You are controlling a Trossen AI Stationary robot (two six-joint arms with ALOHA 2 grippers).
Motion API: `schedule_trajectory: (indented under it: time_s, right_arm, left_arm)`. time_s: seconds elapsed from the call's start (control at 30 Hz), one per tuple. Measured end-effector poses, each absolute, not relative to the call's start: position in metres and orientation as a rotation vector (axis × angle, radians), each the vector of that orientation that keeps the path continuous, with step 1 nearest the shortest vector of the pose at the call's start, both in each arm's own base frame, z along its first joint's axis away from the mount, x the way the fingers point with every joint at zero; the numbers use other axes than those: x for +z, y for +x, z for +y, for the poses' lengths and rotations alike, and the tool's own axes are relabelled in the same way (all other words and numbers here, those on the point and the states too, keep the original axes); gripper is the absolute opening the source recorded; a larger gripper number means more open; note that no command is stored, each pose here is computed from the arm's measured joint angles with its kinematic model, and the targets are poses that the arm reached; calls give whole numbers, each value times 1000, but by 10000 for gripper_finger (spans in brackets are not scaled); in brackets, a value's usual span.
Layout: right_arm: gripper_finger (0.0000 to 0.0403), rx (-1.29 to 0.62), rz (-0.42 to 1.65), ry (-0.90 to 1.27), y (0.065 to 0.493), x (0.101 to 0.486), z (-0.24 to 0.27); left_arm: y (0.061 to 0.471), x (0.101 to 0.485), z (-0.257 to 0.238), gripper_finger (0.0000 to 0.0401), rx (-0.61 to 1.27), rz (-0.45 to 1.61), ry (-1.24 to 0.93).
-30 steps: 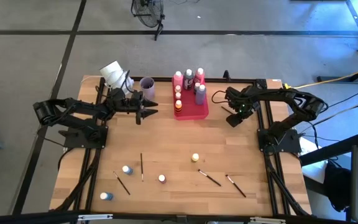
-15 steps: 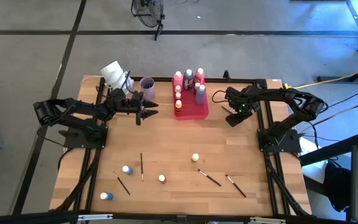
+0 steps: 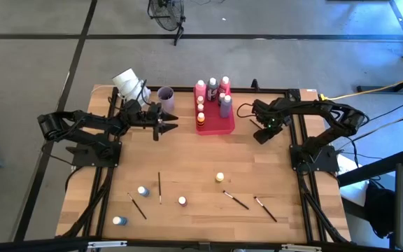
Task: Pick & Place Paint Supplies
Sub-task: Put the black paint brush into the purple cup
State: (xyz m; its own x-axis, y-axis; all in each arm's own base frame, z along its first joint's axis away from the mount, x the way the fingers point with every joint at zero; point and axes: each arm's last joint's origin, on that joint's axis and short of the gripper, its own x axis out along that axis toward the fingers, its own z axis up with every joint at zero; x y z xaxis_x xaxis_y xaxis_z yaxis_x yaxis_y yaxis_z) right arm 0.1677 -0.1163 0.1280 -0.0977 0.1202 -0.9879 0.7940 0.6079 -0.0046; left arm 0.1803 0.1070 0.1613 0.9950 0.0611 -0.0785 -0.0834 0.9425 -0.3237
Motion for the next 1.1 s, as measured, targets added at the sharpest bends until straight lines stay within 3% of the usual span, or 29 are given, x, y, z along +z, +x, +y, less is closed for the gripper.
schedule_trajectory:
  time_s: [0.4,1.1]
  right_arm:
    - [26,-661,1593,759,169,128,-115]
    - [1,-679,1600,704,171,129,-115]
  left_arm:
    - [180,161,107,203,74,68,-332]
    - [180,161,107,203,74,68,-325]
